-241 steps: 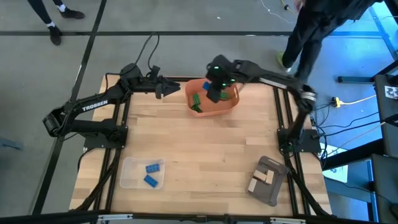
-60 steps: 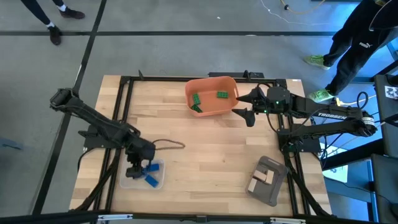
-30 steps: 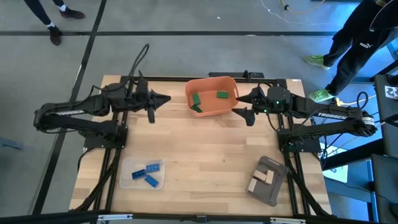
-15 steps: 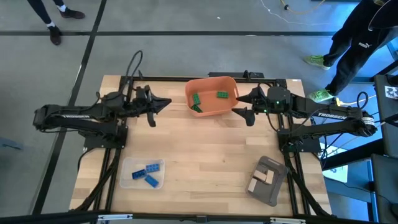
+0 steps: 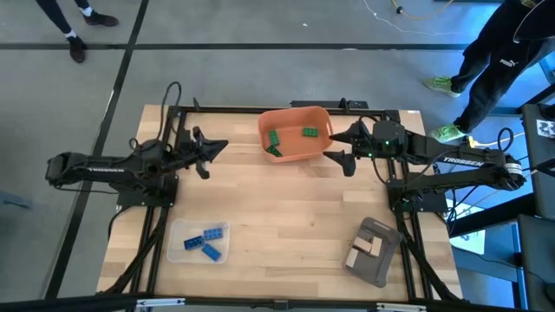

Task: Sort & place blocks by color
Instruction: Return to Home Position

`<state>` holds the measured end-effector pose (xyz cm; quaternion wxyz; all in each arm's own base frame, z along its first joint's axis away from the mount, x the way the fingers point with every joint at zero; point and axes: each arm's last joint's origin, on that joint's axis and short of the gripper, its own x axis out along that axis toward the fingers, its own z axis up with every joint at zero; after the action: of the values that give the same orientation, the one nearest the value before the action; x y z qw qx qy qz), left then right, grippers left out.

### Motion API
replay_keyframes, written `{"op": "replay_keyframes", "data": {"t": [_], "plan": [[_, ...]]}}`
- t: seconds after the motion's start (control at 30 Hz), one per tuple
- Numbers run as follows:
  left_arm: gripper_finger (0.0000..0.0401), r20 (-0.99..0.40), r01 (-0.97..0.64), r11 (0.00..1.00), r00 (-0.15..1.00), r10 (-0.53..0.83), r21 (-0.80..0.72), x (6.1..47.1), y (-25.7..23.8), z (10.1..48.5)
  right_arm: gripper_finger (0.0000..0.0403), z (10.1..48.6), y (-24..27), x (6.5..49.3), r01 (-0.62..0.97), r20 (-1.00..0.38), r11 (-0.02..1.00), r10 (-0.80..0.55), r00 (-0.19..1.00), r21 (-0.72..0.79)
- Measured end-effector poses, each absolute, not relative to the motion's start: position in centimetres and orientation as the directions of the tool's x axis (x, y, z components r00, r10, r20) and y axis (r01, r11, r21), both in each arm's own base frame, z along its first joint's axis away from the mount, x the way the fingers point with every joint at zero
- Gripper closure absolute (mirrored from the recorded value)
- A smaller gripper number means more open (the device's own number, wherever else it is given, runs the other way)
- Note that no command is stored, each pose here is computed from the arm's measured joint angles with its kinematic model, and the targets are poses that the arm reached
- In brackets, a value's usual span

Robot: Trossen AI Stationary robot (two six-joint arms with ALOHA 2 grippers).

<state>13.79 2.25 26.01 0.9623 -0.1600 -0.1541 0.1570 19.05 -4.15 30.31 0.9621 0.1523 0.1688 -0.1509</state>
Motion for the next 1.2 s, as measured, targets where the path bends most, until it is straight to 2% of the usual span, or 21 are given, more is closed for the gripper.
{"op": "replay_keyframes", "data": {"t": [0.27,0.63,0.8,0.97,1.07,1.2], "plan": [[0.0401,0.214,-0.211,0.910,0.930,0.300,-0.357,13.1,1.2,23.5,0.0067,30.3,-4.2,19.0,0.342,-0.371,0.908,-0.239,0.897,0.242],[0.0401,0.352,-0.119,0.930,0.903,0.247,-0.348,9.7,0.7,20.3,0.0067,30.4,-4.0,19.1,0.313,-0.365,0.899,-0.192,0.911,0.308],[0.0401,0.270,-0.152,0.931,0.930,0.248,-0.333,9.3,0.7,19.2,0.0067,30.3,-4.0,19.1,0.312,-0.366,0.897,-0.189,0.911,0.314],[0.0401,0.042,-0.178,0.933,0.979,0.200,-0.313,9.7,0.6,17.0,0.0067,30.3,-4.0,19.1,0.331,-0.366,0.862,-0.188,0.912,0.383],[0.0401,0.036,-0.129,0.944,0.989,0.146,-0.304,9.7,0.6,16.9,0.0067,30.3,-4.0,19.1,0.336,-0.366,0.853,-0.187,0.912,0.400],[0.0401,0.030,-0.149,0.938,0.986,0.167,-0.312,9.7,0.8,16.9,0.0067,30.3,-4.0,19.1,0.340,-0.369,0.849,-0.188,0.910,0.405]]}}
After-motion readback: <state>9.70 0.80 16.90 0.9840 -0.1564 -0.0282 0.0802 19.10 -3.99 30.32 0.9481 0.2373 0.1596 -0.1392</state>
